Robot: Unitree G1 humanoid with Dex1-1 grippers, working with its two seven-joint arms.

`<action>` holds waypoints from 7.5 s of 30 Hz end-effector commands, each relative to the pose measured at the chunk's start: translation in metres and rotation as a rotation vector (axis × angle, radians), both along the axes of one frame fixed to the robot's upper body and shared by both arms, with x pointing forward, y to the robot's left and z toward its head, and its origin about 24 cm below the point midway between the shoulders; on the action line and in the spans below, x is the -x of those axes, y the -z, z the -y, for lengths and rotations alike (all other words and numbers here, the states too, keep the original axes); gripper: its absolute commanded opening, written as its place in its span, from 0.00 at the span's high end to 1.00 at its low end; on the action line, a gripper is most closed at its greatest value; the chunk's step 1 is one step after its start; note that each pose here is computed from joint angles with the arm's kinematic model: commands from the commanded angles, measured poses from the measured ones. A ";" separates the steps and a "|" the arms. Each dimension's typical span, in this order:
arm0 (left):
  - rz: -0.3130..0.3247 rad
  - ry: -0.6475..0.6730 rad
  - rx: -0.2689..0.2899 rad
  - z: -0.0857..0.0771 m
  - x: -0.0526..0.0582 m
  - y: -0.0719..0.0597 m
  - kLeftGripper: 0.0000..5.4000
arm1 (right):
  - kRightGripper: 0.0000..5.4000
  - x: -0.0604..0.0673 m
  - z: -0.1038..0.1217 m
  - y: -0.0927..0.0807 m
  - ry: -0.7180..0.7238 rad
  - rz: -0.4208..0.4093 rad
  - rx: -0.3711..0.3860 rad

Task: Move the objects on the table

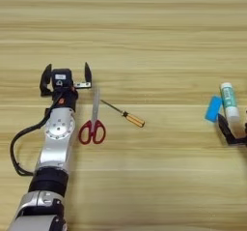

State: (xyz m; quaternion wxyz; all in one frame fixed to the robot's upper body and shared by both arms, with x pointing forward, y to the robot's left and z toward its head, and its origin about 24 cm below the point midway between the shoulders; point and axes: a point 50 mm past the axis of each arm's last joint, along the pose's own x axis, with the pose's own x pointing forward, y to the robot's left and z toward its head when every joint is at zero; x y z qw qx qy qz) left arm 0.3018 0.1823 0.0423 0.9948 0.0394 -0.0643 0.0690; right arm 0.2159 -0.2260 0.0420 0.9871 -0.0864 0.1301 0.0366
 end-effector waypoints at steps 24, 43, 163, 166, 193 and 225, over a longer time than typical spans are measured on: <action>-0.014 0.002 -0.009 -0.003 -0.002 0.000 0.00 | 0.00 -0.011 0.004 0.017 0.054 -0.026 0.020; -0.014 0.002 -0.008 -0.003 -0.002 -0.001 0.00 | 0.00 -0.020 -0.003 0.026 0.020 -0.033 0.006; -0.011 0.007 -0.012 0.000 0.000 -0.002 0.00 | 0.55 -0.010 -0.113 0.021 -0.470 -0.073 -0.186; -0.011 0.007 -0.012 0.000 0.000 -0.002 0.00 | 0.50 -0.011 -0.113 0.018 -0.468 -0.043 -0.183; -0.010 0.008 -0.012 0.001 0.000 -0.002 0.00 | 0.01 -0.032 -0.079 -0.007 -0.212 0.248 -0.014; -0.010 0.010 -0.011 0.001 0.000 -0.002 0.00 | 0.01 -0.039 -0.052 0.024 -0.015 0.030 -0.042</action>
